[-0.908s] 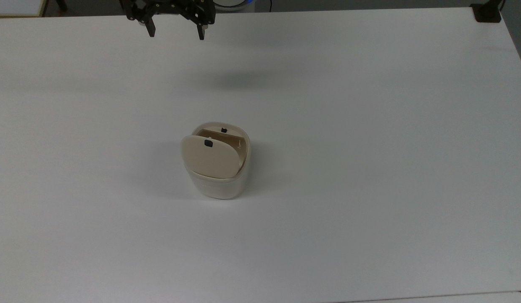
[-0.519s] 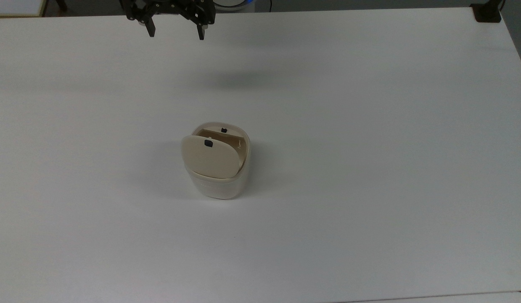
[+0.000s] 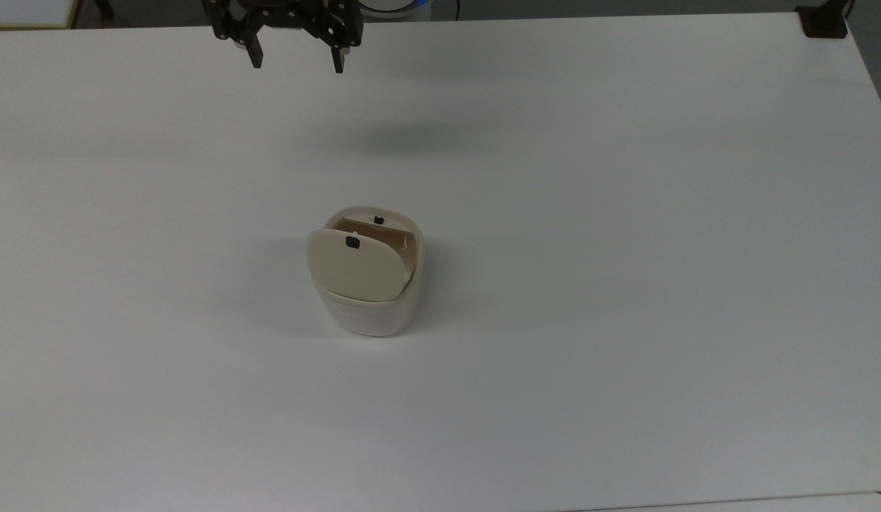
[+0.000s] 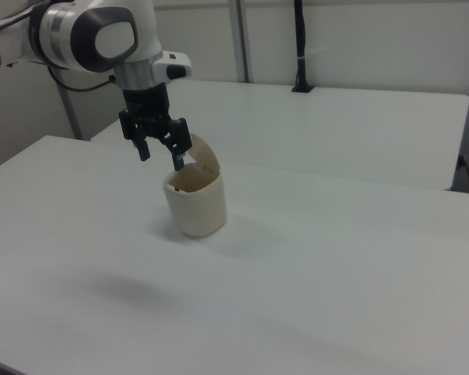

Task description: Close the trash bin

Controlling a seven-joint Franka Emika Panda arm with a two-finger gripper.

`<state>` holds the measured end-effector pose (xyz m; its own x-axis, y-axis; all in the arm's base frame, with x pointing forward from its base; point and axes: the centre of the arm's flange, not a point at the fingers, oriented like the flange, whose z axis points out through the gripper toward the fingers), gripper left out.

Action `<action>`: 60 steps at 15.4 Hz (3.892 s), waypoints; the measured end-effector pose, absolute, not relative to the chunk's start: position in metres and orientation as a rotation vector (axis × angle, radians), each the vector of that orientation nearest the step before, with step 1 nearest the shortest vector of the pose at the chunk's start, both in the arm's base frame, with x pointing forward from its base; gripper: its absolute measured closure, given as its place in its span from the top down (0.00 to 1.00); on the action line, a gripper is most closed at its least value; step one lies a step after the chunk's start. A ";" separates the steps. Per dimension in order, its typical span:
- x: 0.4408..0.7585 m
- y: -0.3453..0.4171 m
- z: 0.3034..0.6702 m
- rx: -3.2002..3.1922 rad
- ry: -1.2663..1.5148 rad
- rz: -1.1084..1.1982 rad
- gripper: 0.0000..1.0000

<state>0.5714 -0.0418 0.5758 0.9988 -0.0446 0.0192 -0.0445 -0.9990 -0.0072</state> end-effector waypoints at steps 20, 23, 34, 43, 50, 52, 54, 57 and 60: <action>0.709 -0.007 0.540 -2.899 0.350 -0.925 0.01; 0.712 0.002 0.531 -2.912 0.327 -0.906 0.01; 0.694 0.029 0.469 -3.054 0.184 -0.413 0.01; 0.683 0.036 0.440 -3.088 0.117 -0.308 0.01; 0.678 0.037 0.455 -3.083 0.113 -0.317 0.01; 0.677 0.037 0.457 -3.082 0.113 -0.318 0.01; 0.676 0.037 0.456 -3.082 0.113 -0.314 0.01; 0.674 0.038 0.448 -3.101 0.096 -0.293 0.01; 0.673 0.040 0.442 -3.114 0.080 -0.278 0.01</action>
